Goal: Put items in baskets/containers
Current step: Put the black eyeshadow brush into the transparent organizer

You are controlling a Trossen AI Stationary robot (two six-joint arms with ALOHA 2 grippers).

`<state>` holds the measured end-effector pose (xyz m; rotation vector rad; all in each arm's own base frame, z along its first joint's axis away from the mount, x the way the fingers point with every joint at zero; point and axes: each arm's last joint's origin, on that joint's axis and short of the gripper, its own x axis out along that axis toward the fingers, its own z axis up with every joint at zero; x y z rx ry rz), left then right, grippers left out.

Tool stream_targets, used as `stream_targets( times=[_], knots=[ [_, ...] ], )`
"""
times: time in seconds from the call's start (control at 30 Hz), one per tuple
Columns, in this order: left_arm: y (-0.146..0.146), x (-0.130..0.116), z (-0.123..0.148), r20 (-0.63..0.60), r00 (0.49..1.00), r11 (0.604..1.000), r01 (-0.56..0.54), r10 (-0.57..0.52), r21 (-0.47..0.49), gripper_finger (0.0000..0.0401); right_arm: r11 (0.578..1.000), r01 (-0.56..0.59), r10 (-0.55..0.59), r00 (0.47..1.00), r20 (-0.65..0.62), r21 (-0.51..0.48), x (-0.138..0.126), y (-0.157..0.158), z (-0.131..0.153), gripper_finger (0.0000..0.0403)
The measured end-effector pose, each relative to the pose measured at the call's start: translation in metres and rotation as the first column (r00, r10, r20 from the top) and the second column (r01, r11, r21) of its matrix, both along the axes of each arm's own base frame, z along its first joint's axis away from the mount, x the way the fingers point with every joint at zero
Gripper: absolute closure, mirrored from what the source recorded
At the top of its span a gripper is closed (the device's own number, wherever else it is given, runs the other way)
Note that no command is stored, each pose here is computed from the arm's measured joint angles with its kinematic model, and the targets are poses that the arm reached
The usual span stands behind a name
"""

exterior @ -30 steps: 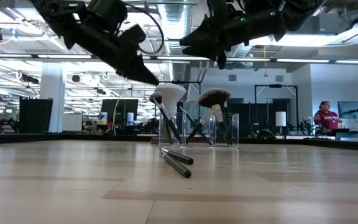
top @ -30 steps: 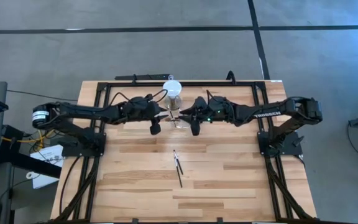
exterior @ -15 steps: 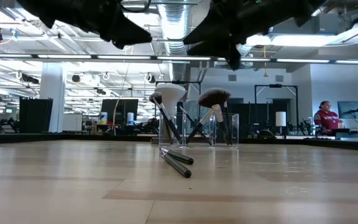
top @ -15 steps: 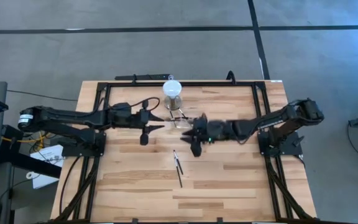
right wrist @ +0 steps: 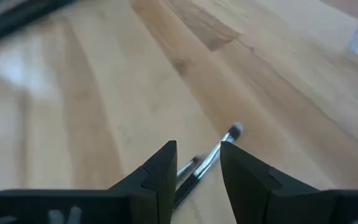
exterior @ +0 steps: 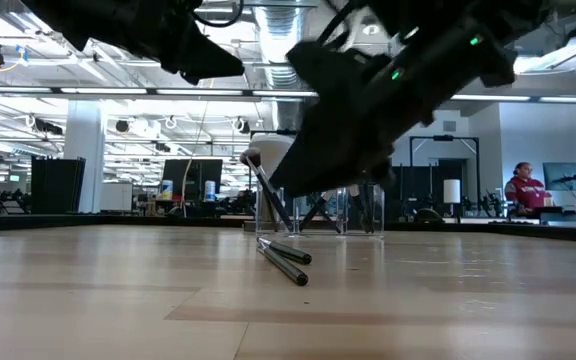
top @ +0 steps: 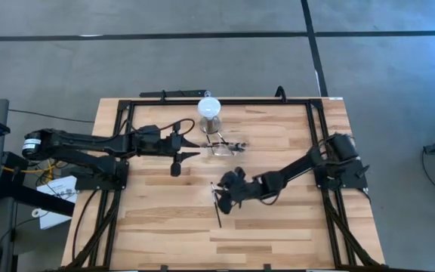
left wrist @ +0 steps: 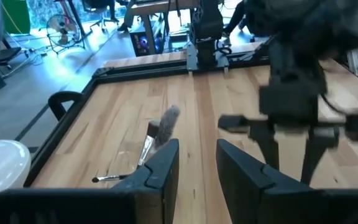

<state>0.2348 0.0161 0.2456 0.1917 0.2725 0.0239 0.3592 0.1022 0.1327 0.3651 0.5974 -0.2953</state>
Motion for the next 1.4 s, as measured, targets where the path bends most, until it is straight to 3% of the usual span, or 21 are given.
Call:
stream_targets(
  times=[0.23, 0.43, 0.67, 0.77, 0.9, 0.97, 1.17, 1.4],
  knots=[
    [0.0, 0.0, 0.0, 0.002, 1.0, 0.999, 0.011, -0.011, 0.042, 0.0297, 0.992, 0.059, -0.068, 0.994, -0.085, -0.11, 0.03, 0.001, -0.018, 0.029],
    [0.0, 0.0, 0.001, 0.005, 1.0, 0.999, 0.013, -0.014, 0.051, 0.0297, 0.991, 0.104, -0.117, 0.983, -0.143, -0.089, 0.042, 0.004, -0.03, 0.029],
    [0.0, 0.0, 0.001, 0.004, 1.0, 0.999, 0.014, -0.014, 0.051, 0.0297, 0.983, 0.16, -0.177, 0.959, -0.221, -0.091, 0.037, -0.002, -0.034, 0.0294],
    [0.0, 0.0, 0.001, 0.004, 1.0, 0.999, 0.013, -0.014, 0.051, 0.0297, 0.98, 0.164, -0.189, 0.944, -0.271, -0.114, 0.032, -0.004, -0.036, 0.0314],
    [0.0, 0.0, 0.001, 0.004, 1.0, 0.999, 0.013, -0.014, 0.051, 0.0297, 0.979, 0.161, -0.191, 0.938, -0.289, -0.127, 0.03, -0.005, -0.037, 0.0375],
    [0.0, 0.0, 0.001, 0.004, 1.0, 0.999, 0.013, -0.014, 0.051, 0.0297, 0.981, 0.116, -0.159, 0.938, -0.308, -0.153, 0.03, -0.005, -0.037, 0.0389],
    [0.0, 0.0, 0.001, 0.004, 1.0, 0.999, 0.014, -0.014, 0.051, 0.0297, 0.983, 0.063, -0.12, 0.932, -0.342, -0.173, 0.029, -0.007, -0.038, 0.0351],
    [0.0, 0.0, 0.001, 0.004, 1.0, 0.999, 0.013, -0.014, 0.051, 0.0297, 0.984, 0.056, -0.113, 0.93, -0.349, -0.171, 0.029, -0.008, -0.04, 0.0345]
  ],
)
